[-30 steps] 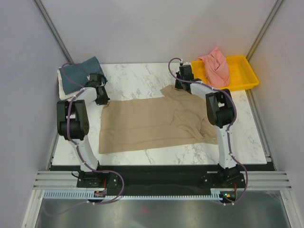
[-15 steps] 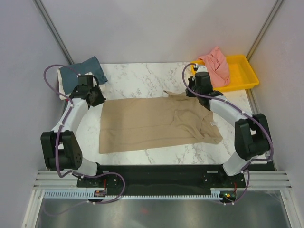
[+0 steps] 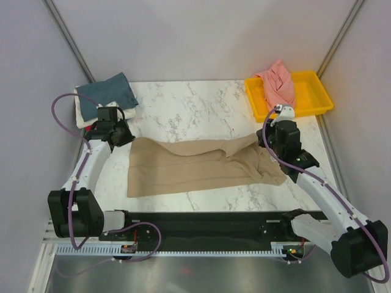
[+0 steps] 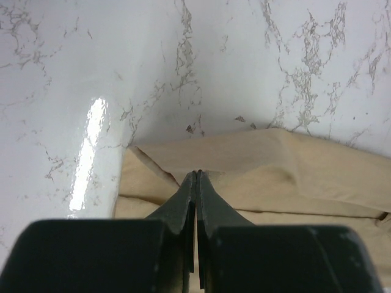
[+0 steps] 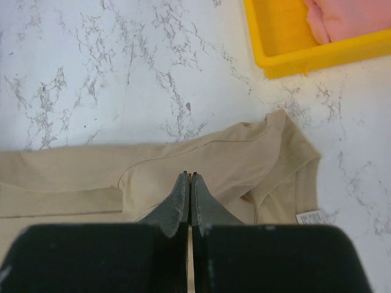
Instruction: Fold and stack the t-shirts
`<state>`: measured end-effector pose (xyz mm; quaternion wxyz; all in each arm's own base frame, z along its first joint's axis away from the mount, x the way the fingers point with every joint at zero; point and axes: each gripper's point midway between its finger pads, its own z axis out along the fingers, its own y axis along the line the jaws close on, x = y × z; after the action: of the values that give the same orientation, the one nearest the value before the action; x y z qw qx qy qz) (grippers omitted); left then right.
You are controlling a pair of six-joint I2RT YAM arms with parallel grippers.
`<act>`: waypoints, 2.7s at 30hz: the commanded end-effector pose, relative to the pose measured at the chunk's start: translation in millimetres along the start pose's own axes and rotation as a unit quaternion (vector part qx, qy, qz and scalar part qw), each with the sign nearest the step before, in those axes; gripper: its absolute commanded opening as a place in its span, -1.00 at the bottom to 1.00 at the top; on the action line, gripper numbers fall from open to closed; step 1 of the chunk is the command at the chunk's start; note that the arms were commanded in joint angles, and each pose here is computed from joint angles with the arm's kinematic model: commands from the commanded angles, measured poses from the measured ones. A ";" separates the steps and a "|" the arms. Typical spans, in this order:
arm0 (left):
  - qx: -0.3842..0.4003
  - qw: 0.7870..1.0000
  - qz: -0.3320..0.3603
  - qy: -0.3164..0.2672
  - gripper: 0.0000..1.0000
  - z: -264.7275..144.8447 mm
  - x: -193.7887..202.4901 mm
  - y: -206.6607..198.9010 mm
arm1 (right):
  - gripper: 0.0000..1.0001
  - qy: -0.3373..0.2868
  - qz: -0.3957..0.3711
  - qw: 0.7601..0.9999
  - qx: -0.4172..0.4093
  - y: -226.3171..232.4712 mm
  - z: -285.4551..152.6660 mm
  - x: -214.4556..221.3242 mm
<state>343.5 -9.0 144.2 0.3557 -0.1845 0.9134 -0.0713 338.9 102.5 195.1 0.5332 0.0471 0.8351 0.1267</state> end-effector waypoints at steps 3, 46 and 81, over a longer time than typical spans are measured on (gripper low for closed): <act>0.003 1.000 -0.010 -0.007 -0.96 -9.0 1.9 1.1 | -1.00 0.017 0.011 1.000 0.003 -7.9 -27.3 19.0; -0.005 0.995 0.043 0.085 0.01 -3.6 77.0 -43.8 | 0.52 0.111 0.182 0.975 0.055 -10.3 -12.8 96.4; 0.050 0.958 -0.017 0.280 -0.15 11.9 230.7 -48.7 | 0.66 0.313 0.132 0.938 -0.063 143.9 290.3 147.3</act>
<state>245.7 -129.2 18.5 0.1507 -0.1475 0.9656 -0.1522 543.8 301.0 42.3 0.2923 0.1015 0.9169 0.2522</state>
